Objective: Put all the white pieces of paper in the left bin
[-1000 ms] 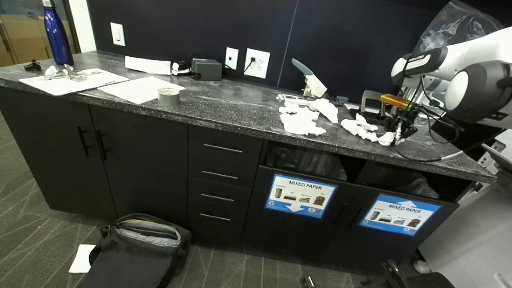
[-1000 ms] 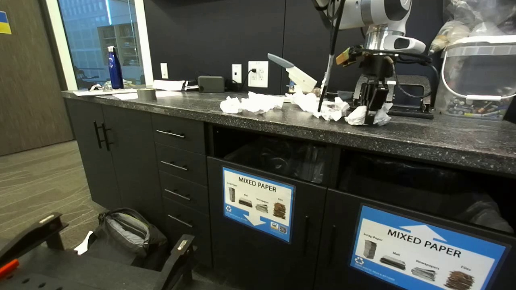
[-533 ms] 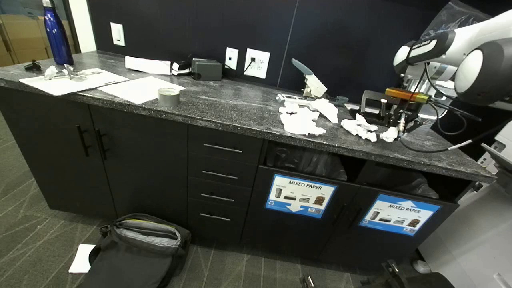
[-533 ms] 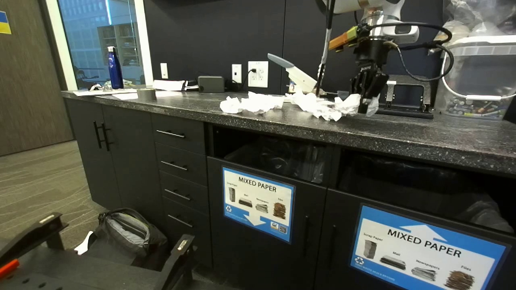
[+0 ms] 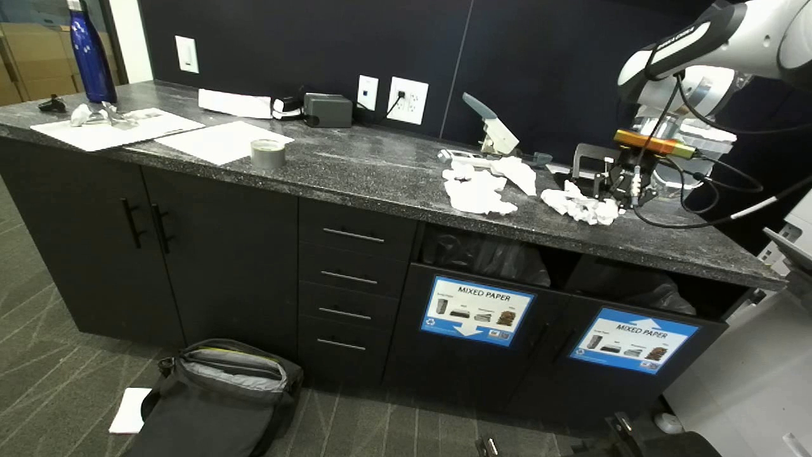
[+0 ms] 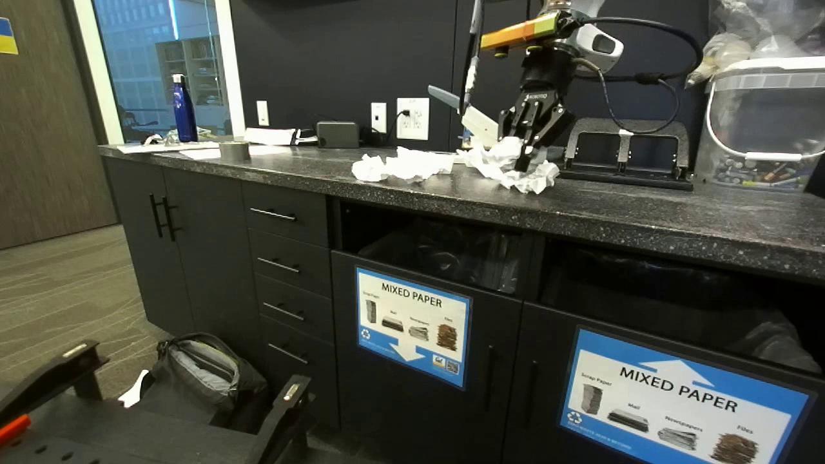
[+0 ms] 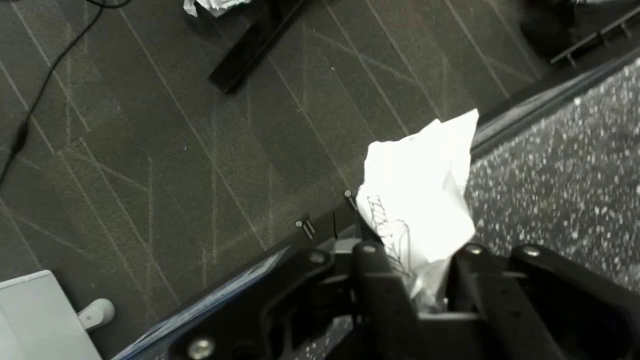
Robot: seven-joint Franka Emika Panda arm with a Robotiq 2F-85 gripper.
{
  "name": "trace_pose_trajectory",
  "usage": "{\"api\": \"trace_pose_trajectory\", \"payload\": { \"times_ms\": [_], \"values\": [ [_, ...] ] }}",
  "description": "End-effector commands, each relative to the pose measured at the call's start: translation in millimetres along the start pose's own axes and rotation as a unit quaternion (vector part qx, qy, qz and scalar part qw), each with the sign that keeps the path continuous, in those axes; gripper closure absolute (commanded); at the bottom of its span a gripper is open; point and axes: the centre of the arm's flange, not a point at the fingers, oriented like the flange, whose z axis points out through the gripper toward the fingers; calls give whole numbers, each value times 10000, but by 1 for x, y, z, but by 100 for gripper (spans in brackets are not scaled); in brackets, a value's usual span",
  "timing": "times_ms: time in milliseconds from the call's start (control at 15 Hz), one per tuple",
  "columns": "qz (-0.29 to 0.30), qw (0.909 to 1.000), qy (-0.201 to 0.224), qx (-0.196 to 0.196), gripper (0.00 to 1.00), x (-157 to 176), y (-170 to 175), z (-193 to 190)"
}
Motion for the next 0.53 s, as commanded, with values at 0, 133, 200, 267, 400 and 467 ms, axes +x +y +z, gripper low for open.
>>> {"api": "trace_pose_trajectory", "payload": {
  "times_ms": [0, 133, 200, 267, 400, 467],
  "values": [
    [-908, 9950, -409, 51, 85, -76, 29, 20],
    [-1403, 9878, -671, 1, 86, -94, 37, 32],
    [-1654, 9829, -805, -26, 86, -103, 42, 38],
    [-1911, 9772, -921, -76, 86, -112, 46, 49],
    [-2387, 9638, -1170, -214, 87, -131, 54, 70],
    [-2632, 9558, -1284, -257, 86, -140, 56, 85]
  ]
}}
